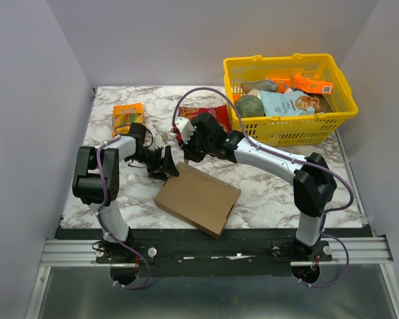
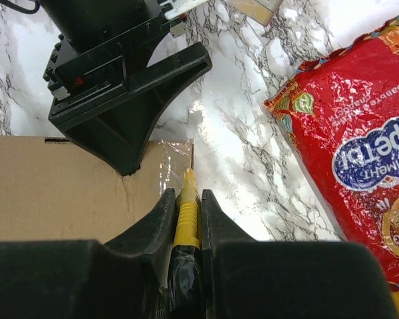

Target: Unpack the express box

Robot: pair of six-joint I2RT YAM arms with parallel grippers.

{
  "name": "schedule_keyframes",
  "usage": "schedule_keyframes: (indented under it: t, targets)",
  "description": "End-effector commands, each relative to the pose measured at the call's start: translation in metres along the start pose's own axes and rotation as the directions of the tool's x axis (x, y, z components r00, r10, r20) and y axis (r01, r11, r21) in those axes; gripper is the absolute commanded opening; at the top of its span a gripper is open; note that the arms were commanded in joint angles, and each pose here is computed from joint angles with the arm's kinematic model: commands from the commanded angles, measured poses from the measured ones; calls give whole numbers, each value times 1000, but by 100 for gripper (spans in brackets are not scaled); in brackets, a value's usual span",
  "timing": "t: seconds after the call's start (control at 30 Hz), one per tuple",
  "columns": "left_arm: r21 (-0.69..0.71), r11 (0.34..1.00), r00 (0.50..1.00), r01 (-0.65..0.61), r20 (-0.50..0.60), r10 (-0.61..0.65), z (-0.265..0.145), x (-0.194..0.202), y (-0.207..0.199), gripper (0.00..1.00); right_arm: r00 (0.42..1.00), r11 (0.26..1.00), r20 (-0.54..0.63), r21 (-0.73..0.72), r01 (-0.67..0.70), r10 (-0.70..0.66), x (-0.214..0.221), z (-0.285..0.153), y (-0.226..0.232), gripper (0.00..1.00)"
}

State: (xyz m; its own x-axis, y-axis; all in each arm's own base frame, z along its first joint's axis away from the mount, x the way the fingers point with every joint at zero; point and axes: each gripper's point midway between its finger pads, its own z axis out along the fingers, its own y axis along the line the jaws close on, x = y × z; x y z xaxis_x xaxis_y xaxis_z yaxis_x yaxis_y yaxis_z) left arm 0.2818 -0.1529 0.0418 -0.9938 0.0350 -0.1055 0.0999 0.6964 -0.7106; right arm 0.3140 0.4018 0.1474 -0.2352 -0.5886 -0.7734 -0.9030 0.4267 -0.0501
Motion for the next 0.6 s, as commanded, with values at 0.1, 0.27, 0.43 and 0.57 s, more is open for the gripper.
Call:
schedule_keyframes:
  t: [0.1, 0.27, 0.43, 0.57]
  targets:
    - [-202, 979, 999, 11, -42, -20, 10, 12, 52, 75, 999, 1000, -44, -17, -6, 5, 13, 9, 8, 0]
    - [-202, 979, 999, 16, -41, -25, 10, 12, 52, 75, 994, 999, -105, -2, -32, 32, 32, 7, 11, 0]
    - [-211, 977, 998, 39, -37, -48, 11, 12, 53, 75, 985, 999, -165, 2, -44, 44, 48, -1, 14, 0]
    - [-214, 976, 998, 48, -35, -57, 11, 11, 53, 75, 974, 998, -220, 0, -63, 61, 65, -10, 18, 0]
